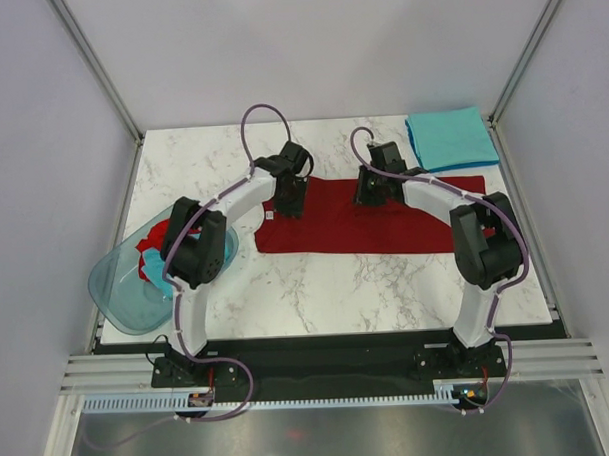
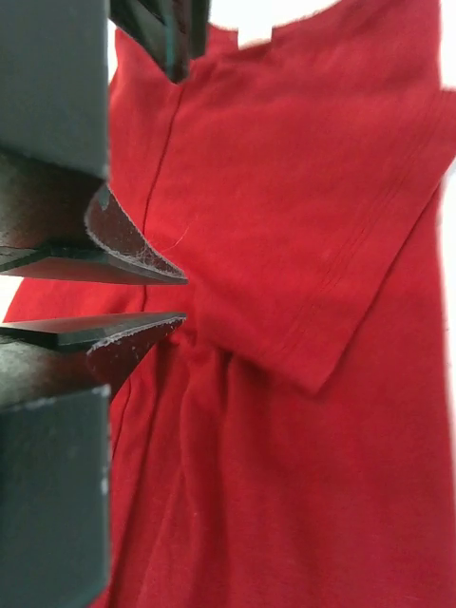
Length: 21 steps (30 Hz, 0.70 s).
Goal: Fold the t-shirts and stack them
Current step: Fold the tshirt
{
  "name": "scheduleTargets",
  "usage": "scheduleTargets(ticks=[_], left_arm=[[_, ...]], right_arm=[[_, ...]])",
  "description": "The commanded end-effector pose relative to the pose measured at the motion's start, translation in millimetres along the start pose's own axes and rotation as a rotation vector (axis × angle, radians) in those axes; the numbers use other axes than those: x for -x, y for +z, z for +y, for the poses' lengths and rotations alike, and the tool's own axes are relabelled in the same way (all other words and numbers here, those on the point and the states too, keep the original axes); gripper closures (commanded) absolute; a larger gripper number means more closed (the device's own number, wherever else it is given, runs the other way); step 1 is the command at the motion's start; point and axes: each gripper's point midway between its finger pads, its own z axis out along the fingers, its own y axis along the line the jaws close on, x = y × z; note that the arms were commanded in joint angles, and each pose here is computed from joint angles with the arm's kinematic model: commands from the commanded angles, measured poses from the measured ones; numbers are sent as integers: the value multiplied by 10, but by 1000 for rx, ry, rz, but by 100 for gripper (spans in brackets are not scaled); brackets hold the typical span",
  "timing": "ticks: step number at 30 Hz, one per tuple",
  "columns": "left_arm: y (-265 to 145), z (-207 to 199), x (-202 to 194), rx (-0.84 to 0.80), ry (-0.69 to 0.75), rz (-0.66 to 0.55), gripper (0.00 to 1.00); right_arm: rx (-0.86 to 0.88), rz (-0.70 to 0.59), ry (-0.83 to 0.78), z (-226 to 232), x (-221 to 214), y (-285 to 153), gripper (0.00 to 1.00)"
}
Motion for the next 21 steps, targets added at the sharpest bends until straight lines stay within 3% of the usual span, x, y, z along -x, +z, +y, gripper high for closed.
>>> scheduleTargets(ticks=[1, 12, 19, 21], left_arm=[[161, 97, 54, 34, -33, 18, 64], [599, 475, 140, 64, -99, 62, 65], [851, 818, 463, 117, -127, 16, 64], [831, 849, 734, 83, -149, -42, 64]], right_arm=[[-17, 2, 17, -93, -79, 107, 75], [-139, -79, 34, -286, 37, -121, 76], [-100, -242, 58, -83, 384, -826, 73], [-96, -268, 79, -78, 385, -953, 73]])
